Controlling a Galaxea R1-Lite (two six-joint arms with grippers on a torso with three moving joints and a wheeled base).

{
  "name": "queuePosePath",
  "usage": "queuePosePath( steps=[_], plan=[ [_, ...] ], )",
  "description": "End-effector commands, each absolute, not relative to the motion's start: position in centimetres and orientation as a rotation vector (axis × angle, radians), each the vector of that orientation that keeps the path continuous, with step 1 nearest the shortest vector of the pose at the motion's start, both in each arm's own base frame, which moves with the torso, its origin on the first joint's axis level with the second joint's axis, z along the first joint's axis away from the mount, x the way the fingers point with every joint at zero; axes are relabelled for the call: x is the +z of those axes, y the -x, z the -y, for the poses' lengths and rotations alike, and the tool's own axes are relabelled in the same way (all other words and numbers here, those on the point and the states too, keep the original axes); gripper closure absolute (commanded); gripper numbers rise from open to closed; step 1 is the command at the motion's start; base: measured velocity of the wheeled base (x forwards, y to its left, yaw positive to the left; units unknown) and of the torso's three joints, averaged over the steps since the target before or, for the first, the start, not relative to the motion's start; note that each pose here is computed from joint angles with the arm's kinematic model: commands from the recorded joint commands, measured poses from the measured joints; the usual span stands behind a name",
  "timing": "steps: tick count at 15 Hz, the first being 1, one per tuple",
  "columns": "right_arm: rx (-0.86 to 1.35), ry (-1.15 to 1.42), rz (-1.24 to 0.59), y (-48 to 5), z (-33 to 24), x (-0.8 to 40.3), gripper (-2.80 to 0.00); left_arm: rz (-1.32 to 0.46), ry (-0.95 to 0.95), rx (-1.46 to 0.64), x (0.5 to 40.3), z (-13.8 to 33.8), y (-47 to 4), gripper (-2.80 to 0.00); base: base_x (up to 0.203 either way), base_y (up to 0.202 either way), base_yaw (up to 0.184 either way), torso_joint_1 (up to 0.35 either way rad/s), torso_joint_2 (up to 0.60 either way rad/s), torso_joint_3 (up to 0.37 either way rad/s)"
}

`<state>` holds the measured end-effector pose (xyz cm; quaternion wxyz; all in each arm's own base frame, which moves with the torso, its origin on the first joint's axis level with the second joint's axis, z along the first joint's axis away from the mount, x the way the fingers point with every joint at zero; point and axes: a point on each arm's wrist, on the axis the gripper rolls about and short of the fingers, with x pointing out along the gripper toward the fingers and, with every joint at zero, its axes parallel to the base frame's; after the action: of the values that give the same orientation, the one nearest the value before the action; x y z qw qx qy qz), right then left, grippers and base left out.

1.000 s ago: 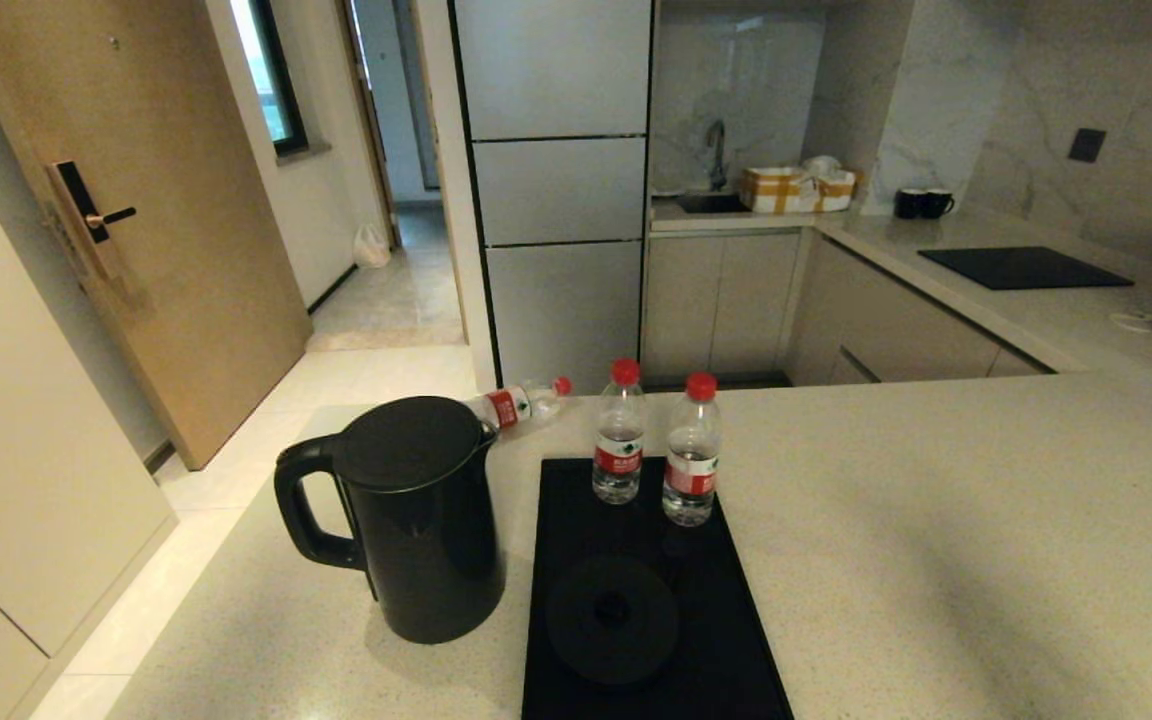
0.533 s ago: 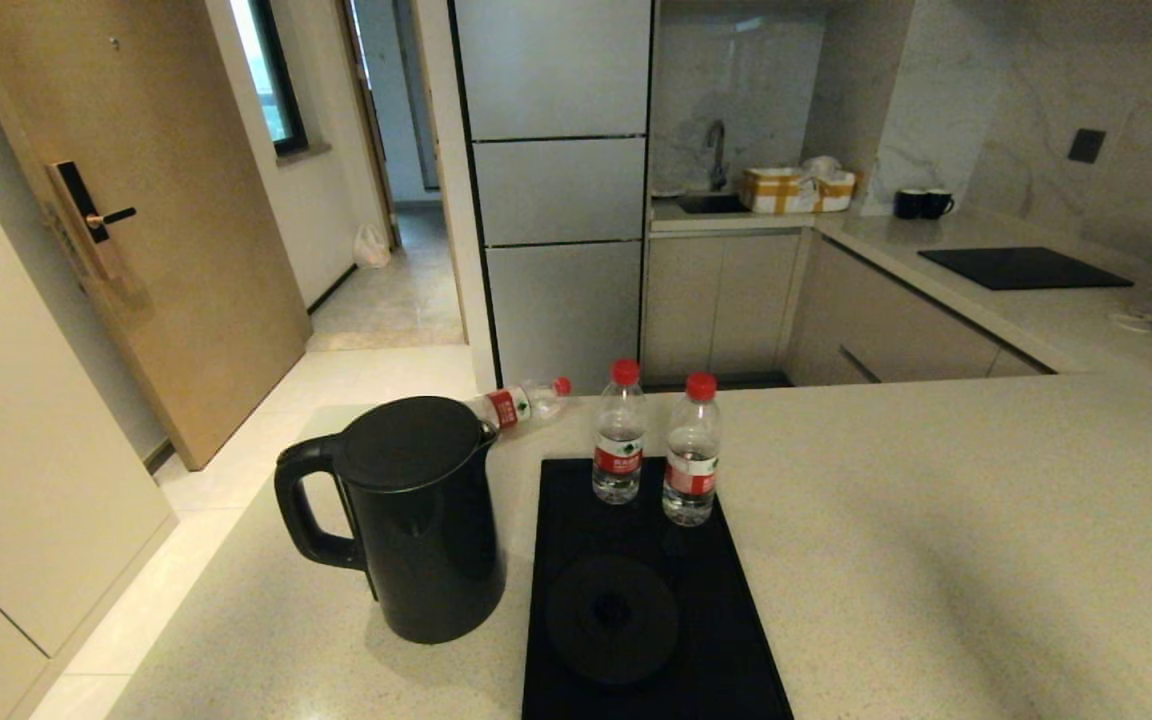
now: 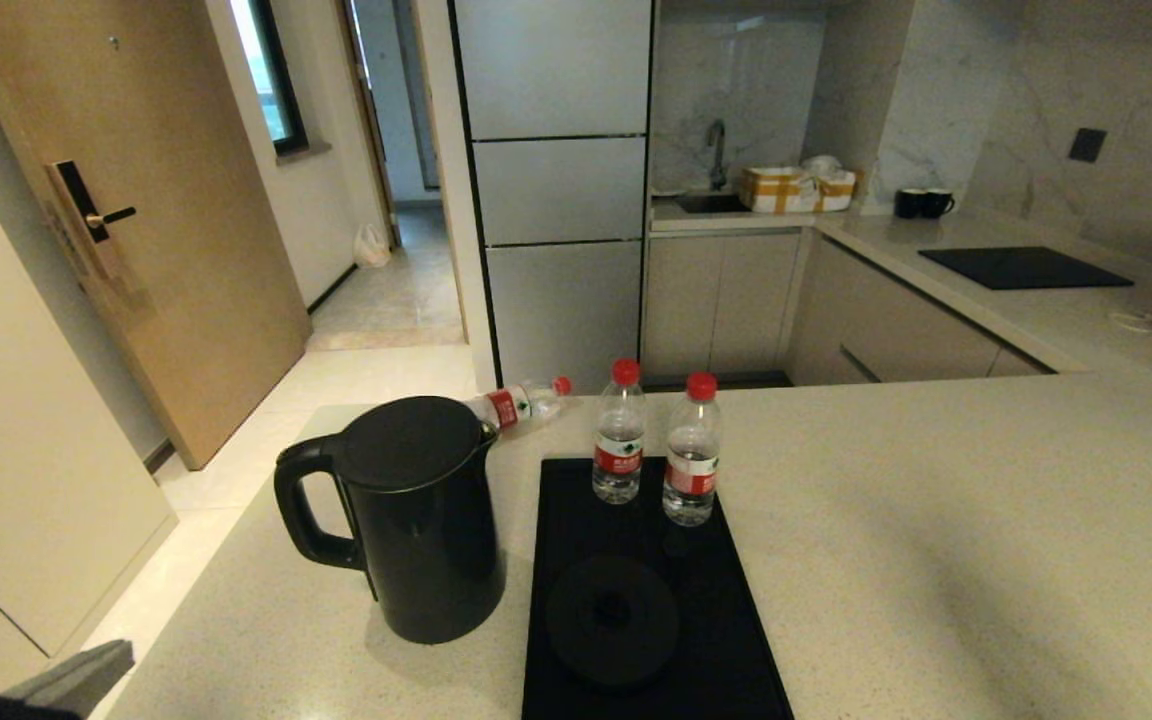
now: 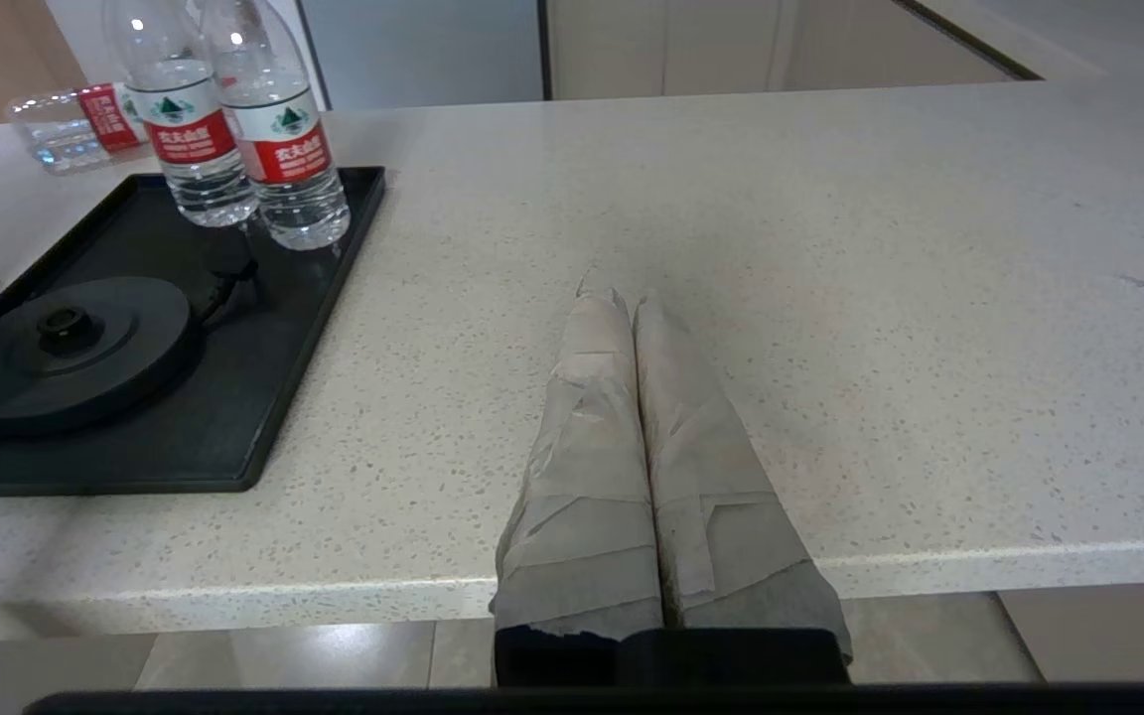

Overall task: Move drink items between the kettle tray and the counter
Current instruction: Return the kettle to its original position

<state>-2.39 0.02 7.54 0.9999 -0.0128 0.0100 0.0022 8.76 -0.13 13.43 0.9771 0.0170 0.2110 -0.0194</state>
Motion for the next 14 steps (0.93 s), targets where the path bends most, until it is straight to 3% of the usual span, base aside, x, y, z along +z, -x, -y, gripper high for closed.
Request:
queuePosePath(
  steps=[1, 5, 8, 11, 12, 14],
  plan=[
    [0.005, 0.026, -0.021, 2.4, 0.0, 7.5, 0.0, -0.501, -0.023, -0.047, 10.7, 0.4, -14.8, 0.0, 0.0, 0.0, 0.0, 0.0, 0.0, 0.0],
    [0.006, 0.026, -0.02, 2.4, 0.0, 7.6, 0.0, -0.406, -0.007, 0.013, 7.0, 1.6, -19.8, 0.0, 0.0, 0.0, 0.0, 0.0, 0.0, 0.0],
    [0.005, 0.026, -0.021, 2.4, 0.0, 7.5, 0.0, -0.245, 0.021, 0.061, 8.1, 3.3, -20.7, 0.0, 0.0, 0.0, 0.0, 0.0, 0.0, 0.0],
    [0.005, 0.026, -0.021, 2.4, 0.0, 7.5, 0.0, -0.192, -0.011, 0.065, 9.1, 4.3, -20.5, 0.0, 0.0, 0.0, 0.0, 0.0, 0.0, 0.0],
    [0.005, 0.026, -0.021, 2.4, 0.0, 7.5, 0.0, -0.205, -0.028, 0.082, 8.8, 4.5, -20.3, -2.8, 0.0, 0.0, 0.0, 0.0, 0.0, 0.0],
    [0.005, 0.026, -0.021, 2.4, 0.0, 7.5, 0.0, -0.222, -0.035, 0.085, 8.5, 4.7, -20.1, -2.8, 0.0, 0.0, 0.0, 0.0, 0.0, 0.0]
  ],
)
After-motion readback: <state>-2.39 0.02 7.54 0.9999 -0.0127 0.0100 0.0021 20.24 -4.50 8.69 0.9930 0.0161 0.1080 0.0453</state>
